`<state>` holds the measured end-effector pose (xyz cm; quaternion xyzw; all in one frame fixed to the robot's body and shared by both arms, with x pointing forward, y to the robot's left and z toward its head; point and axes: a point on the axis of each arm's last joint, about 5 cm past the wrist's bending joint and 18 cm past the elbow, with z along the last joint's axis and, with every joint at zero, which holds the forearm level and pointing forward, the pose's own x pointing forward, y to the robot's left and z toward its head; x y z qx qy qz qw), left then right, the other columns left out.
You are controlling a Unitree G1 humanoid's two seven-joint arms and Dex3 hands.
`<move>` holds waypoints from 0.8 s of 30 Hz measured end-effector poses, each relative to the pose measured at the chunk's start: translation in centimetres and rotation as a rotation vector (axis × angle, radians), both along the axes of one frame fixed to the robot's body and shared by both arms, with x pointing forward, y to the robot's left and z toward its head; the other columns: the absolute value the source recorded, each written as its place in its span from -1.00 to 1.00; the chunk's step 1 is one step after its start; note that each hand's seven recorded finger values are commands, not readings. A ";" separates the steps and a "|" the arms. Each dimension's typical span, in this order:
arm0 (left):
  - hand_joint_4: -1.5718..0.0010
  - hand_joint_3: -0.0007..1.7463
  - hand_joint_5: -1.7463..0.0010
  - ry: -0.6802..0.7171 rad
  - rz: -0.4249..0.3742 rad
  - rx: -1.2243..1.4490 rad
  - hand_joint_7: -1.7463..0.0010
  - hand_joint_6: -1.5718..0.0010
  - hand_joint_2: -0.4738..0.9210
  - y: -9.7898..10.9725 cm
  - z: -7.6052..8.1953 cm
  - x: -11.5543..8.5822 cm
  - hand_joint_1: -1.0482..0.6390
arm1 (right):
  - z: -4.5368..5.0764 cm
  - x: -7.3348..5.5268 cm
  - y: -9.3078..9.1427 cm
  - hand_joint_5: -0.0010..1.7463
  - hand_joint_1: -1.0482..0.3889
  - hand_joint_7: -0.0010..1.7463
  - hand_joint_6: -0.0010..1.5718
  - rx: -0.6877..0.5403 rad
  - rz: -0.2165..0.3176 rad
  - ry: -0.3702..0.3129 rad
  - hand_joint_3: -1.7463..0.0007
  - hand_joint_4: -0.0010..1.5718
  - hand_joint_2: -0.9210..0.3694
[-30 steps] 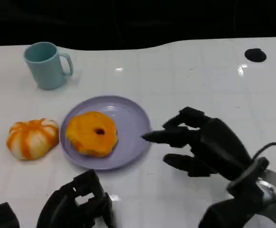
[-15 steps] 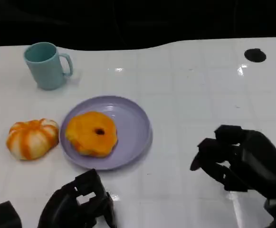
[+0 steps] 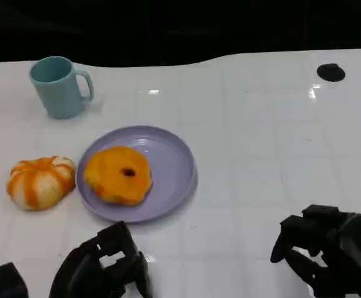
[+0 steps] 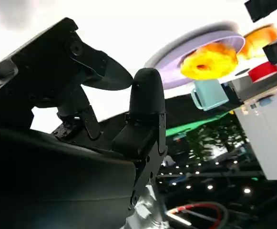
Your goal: Grasp the bread from the table and place it into the plate.
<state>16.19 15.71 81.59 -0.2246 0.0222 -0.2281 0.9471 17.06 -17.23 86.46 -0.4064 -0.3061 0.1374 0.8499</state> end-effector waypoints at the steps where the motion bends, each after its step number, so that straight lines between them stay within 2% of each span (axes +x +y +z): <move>1: -0.01 -0.76 -1.00 0.000 0.000 0.000 -0.79 0.12 1.00 0.0 0.0 0.0 -0.53 | -0.05 0.0 0.1 1.00 0.22 0.62 -0.01 0.004 -0.003 0.002 -0.36 0.09 -0.20; 12: -0.01 -0.76 -1.00 0.000 -0.001 0.008 -0.80 0.12 1.00 0.3 0.1 -0.1 -0.52 | -1.45 -0.2 0.1 1.00 0.20 0.70 -0.04 -0.016 -0.043 0.003 -0.36 0.08 -0.20; 24: -0.02 -0.77 -1.00 0.007 -0.004 0.006 -0.80 0.12 1.00 0.3 0.2 -0.1 -0.53 | -2.04 0.2 0.0 1.00 0.20 0.67 -0.04 0.000 -0.047 -0.008 -0.35 0.07 -0.22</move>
